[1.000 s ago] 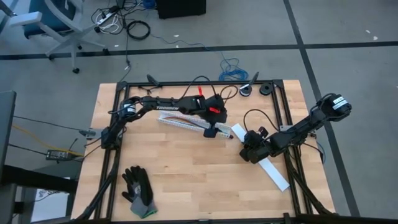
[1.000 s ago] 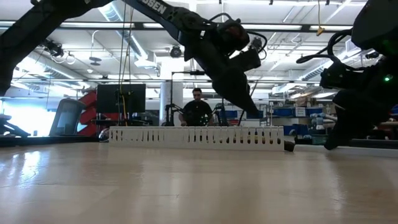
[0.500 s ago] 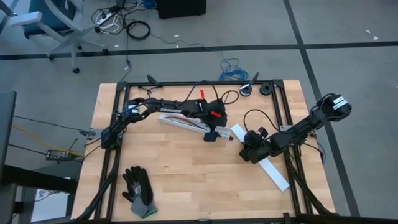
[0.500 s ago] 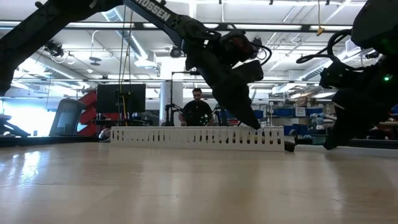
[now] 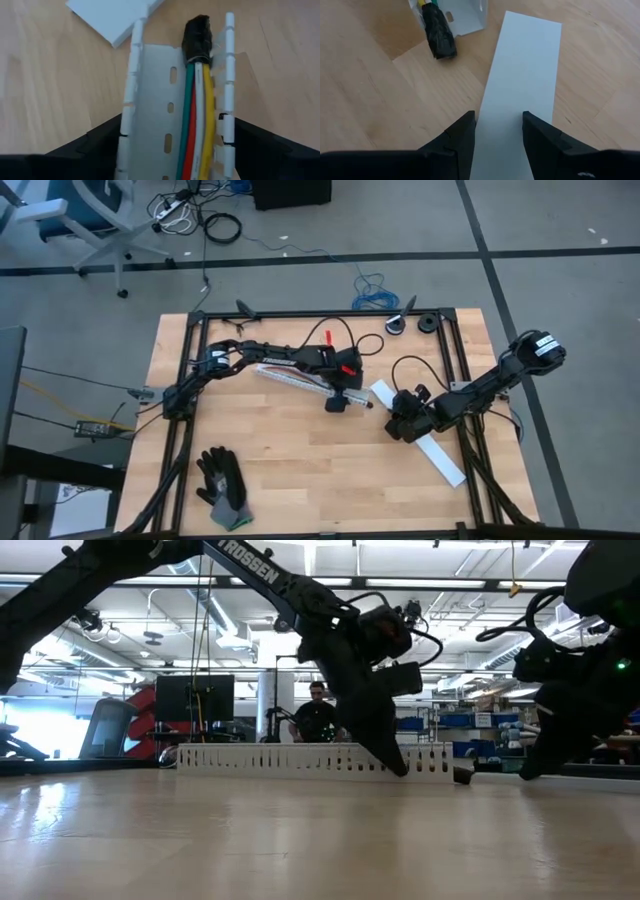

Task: Ziptie cables
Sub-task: Close the white cable duct with the cover

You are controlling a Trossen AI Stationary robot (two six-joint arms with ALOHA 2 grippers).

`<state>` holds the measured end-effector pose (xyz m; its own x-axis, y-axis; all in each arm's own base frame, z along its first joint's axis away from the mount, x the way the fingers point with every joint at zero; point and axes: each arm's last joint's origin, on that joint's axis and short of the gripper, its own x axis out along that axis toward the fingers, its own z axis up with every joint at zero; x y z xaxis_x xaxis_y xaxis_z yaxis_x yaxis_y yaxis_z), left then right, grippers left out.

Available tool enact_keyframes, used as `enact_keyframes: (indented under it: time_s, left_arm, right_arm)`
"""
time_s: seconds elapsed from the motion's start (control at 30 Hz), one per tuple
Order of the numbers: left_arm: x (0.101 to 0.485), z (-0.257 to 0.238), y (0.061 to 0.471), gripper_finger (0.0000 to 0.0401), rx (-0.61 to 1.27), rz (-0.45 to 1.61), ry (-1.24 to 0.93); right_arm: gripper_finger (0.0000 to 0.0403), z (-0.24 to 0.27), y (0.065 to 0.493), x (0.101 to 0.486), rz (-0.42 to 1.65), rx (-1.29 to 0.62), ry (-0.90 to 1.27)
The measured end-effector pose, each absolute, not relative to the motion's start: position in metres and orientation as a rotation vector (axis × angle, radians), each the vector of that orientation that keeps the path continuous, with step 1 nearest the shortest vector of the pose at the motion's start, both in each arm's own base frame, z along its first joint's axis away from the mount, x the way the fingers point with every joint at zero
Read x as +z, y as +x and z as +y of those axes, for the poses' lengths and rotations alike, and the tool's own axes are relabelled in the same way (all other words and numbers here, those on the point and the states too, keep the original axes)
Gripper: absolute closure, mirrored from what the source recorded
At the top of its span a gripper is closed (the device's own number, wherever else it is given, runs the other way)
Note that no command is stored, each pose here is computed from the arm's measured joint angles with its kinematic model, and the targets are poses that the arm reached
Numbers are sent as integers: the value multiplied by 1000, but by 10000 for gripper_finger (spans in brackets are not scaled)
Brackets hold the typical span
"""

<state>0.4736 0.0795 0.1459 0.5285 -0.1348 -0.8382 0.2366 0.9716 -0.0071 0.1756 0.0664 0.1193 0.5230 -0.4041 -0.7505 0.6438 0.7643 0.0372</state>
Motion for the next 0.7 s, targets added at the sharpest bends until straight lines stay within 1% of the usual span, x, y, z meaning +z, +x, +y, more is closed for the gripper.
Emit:
enact_keyframes:
  time_s: [0.1, 0.33, 0.5, 0.7]
  left_arm:
    - [146, 79, 473, 81, -220, 993, 114]
    - [146, 81, 472, 100, -191, 1011, 127]
    - [146, 81, 473, 102, -186, 1003, 129]
    - [152, 79, 481, 102, -229, 889, 107]
  right_arm:
    - [258, 67, 176, 119, 800, -635, 325]
    - [257, 67, 178, 120, 793, -620, 315]
    - [256, 67, 178, 120, 790, -619, 319]
    - [257, 67, 178, 120, 788, -618, 320]
